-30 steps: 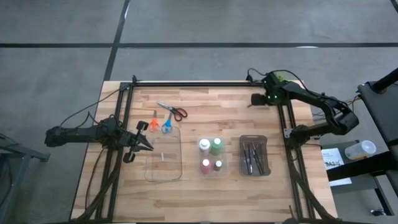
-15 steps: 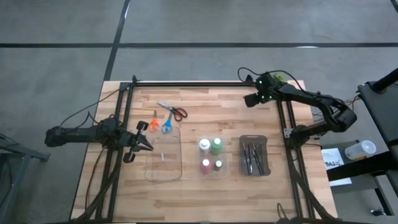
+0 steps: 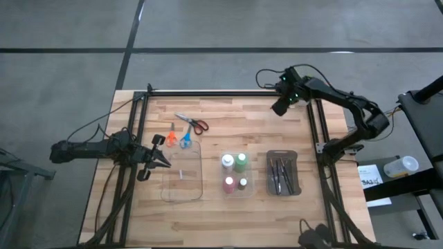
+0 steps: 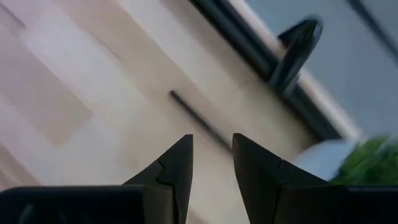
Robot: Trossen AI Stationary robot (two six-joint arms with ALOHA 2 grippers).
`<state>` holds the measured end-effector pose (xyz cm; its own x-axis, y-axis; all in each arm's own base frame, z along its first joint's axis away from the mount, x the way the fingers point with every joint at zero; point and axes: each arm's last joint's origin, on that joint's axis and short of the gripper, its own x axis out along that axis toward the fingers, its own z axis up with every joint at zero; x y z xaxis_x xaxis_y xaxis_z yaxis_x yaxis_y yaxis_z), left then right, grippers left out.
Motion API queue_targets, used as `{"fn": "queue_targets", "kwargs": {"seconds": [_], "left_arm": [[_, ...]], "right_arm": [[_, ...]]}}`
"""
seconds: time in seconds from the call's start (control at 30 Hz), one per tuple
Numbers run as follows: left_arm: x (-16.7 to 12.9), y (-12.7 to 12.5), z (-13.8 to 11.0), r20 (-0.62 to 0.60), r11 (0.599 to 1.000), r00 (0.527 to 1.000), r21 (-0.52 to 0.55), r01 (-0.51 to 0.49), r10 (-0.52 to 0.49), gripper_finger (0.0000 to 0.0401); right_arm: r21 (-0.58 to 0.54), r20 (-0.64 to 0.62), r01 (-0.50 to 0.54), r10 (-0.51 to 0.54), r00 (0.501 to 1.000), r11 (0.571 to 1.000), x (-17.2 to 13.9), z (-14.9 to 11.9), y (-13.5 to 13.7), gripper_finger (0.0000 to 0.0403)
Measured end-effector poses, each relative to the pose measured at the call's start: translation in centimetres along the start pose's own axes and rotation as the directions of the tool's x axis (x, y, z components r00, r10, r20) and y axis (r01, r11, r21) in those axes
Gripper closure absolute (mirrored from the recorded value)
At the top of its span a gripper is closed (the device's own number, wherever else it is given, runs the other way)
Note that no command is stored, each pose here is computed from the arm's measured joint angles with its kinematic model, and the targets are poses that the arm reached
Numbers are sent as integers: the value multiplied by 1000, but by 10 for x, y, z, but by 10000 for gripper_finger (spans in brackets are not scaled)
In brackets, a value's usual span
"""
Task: Pick & Place Paint Supplies
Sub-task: Put the silver paintbrush into the black bin
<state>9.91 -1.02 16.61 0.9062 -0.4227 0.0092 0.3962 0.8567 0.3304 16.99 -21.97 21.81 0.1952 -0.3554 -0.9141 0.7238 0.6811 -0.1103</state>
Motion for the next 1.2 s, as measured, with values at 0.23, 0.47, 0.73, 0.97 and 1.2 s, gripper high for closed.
{"fn": "queue_targets", "kwargs": {"seconds": [0.23, 0.47, 0.73, 0.97, 1.2], "left_arm": [[0, 0, 0, 0, 1000, 1000, 0, 0, 0, 366], [0, 0, 0, 0, 1000, 1000, 0, 0, 0, 366], [0, 0, 0, 0, 1000, 1000, 0, 0, 0, 366], [0, 0, 0, 0, 1000, 1000, 0, 0, 0, 366], [0, 0, 0, 0, 1000, 1000, 0, 0, 0, 366]], "right_arm": [[-330, -150, -52, 2, 989, 943, 9, 35, -5, 294], [-420, -356, -148, -13, 934, 895, 41, 43, -5, 294], [-477, -424, -119, -109, 899, 871, 59, 35, -13, 294], [-496, -379, -194, -10, 925, 846, 59, 38, -14, 294], [-610, -332, -315, 127, 935, 727, 60, 41, -11, 294]]}}
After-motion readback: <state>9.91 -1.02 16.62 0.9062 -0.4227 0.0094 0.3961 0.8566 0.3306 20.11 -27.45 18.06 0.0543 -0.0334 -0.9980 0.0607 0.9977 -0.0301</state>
